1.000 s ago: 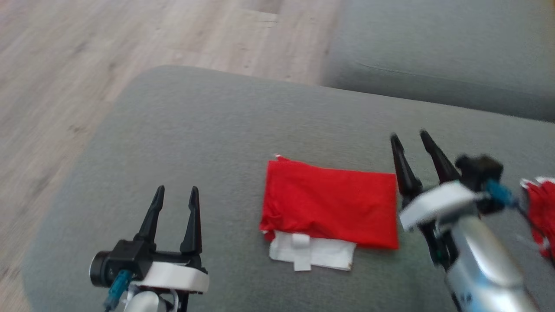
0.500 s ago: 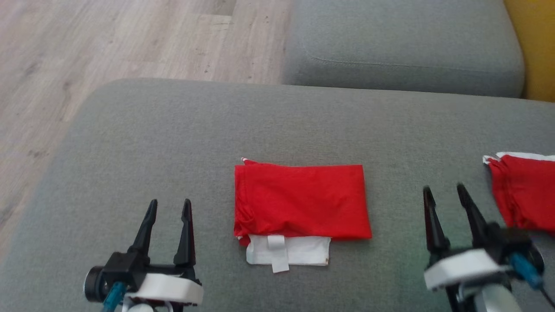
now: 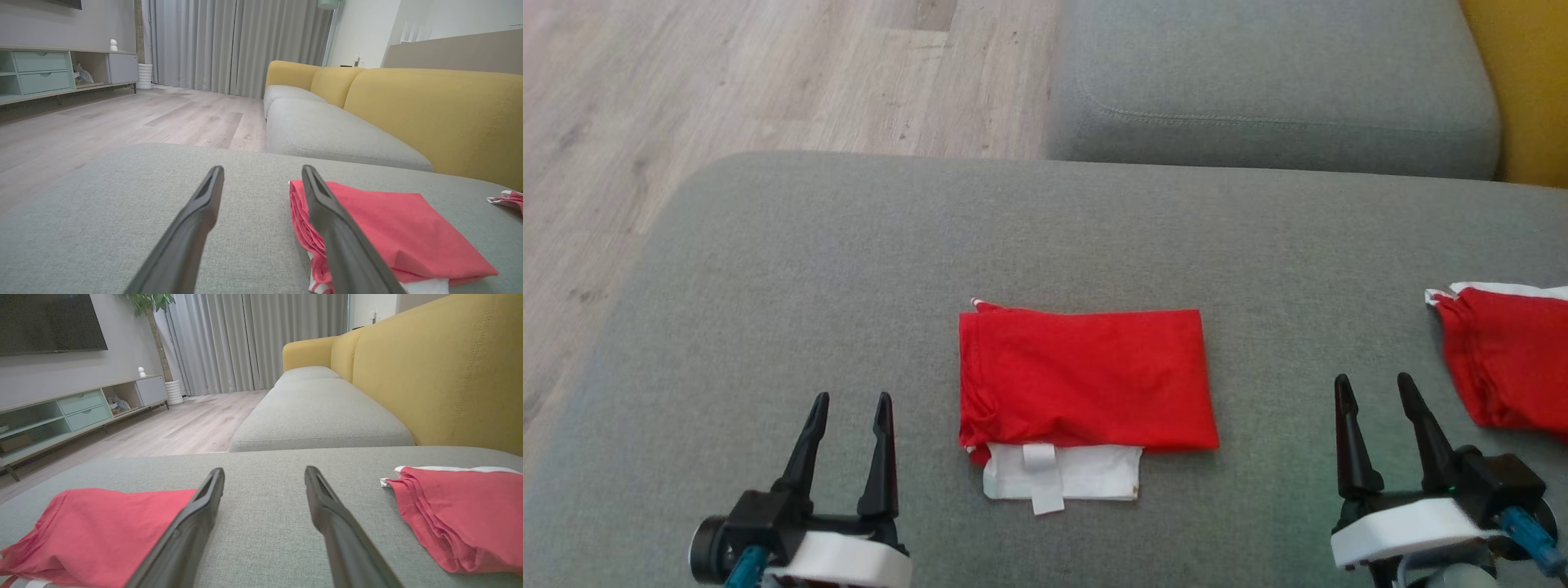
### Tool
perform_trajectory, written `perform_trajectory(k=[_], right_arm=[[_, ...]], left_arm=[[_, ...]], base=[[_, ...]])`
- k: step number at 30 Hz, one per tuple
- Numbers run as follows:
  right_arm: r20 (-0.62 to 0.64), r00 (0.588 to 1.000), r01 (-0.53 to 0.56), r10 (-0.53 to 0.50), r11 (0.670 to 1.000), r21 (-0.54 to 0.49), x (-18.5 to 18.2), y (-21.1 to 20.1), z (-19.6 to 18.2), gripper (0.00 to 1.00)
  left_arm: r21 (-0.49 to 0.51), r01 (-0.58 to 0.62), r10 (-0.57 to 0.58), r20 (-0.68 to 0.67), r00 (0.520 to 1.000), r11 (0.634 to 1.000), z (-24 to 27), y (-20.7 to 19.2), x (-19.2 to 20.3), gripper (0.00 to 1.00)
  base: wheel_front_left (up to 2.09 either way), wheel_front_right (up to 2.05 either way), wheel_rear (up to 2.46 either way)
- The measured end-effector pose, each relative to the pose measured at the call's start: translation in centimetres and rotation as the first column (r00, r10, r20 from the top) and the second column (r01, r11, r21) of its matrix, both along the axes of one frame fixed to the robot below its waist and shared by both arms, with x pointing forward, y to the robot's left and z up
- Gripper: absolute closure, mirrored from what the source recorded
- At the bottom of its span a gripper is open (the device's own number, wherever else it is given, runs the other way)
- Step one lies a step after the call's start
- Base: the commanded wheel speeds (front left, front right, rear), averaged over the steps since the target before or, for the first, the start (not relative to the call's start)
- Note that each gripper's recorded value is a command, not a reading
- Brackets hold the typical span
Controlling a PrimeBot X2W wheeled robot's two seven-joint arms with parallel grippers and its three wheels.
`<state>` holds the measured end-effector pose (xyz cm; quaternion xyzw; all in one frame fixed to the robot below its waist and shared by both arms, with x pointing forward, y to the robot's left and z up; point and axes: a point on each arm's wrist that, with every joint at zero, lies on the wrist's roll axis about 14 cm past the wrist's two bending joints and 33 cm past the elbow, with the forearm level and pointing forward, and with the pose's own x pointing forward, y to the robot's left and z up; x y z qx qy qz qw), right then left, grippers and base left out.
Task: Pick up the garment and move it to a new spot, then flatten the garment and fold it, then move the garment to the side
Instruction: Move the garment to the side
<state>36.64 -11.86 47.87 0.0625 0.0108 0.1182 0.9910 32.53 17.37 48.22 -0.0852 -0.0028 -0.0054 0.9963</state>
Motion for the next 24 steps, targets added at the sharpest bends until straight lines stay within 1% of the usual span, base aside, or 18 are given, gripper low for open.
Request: perform_trajectory(k=[5,9,14,17,19,22,24], right_arm=[[-0.017,1.000,-0.024,0.024,1.000,-0.011,0.6,0.8,-0.6,0.00],[-0.049,0.998,-0.048,0.047,0.999,-0.016,1.8,1.6,-1.5,0.00],[-0.099,0.985,-0.142,0.140,0.990,-0.017,4.2,5.1,-2.4,0.00],[-0.151,0.970,-0.196,0.191,0.981,-0.019,5.0,7.0,-3.8,0.00],[-0.210,0.955,-0.219,0.211,0.976,-0.016,5.1,7.8,-5.3,0.00],[-0.315,0.922,-0.228,0.225,0.973,0.028,4.8,8.5,-7.9,0.00],[-0.369,0.898,-0.246,0.238,0.969,0.027,4.5,9.0,-9.3,0.00]], left_arm=[[0.000,0.003,-0.003,-0.014,1.000,1.000,-0.4,-0.2,-0.1,0.00],[-0.006,0.003,-0.003,-0.026,1.000,1.000,-0.6,-0.3,0.5,0.00],[-0.001,-0.005,0.005,-0.018,1.000,1.000,-0.2,0.1,2.3,0.00],[0.002,-0.007,0.007,-0.028,1.000,1.000,-0.4,0.2,2.7,0.00],[0.004,-0.014,0.015,-0.037,0.999,1.000,-0.6,0.4,2.7,0.00],[0.002,-0.030,0.030,-0.045,0.999,1.000,-0.8,0.8,2.6,0.00],[-0.002,-0.048,0.048,-0.049,0.998,0.999,-0.9,1.2,2.5,0.00]], base=[[0.00,0.00,0.00],[0.00,0.00,0.00],[0.00,0.00,0.00],[0.00,0.00,0.00],[0.00,0.00,0.00],[0.00,0.00,0.00],[0.00,0.00,0.00]])
